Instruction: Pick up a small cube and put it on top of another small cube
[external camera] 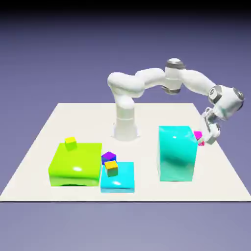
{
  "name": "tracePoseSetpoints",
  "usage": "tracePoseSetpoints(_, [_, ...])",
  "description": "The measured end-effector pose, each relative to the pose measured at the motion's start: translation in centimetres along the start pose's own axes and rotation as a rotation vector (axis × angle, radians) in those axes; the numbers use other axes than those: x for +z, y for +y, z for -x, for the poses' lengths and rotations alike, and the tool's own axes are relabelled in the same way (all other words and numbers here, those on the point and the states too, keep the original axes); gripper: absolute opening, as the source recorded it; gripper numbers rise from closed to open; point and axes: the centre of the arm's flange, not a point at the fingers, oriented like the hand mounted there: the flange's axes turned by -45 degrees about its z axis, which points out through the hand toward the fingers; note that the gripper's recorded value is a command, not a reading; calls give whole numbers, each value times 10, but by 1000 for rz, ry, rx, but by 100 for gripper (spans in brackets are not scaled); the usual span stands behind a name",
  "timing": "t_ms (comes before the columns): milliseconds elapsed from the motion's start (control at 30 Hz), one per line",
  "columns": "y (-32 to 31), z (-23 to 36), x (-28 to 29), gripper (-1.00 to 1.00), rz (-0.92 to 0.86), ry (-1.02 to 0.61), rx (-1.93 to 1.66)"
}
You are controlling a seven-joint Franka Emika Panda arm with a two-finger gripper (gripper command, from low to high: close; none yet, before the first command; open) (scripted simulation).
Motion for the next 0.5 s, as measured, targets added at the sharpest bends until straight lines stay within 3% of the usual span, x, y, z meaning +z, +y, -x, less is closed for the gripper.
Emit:
tracePoseSetpoints(267, [-26,-78,-56,-100,-18,67,-214])
tracePoseSetpoints(500, [-115,-259,33,-100,84,-62,259])
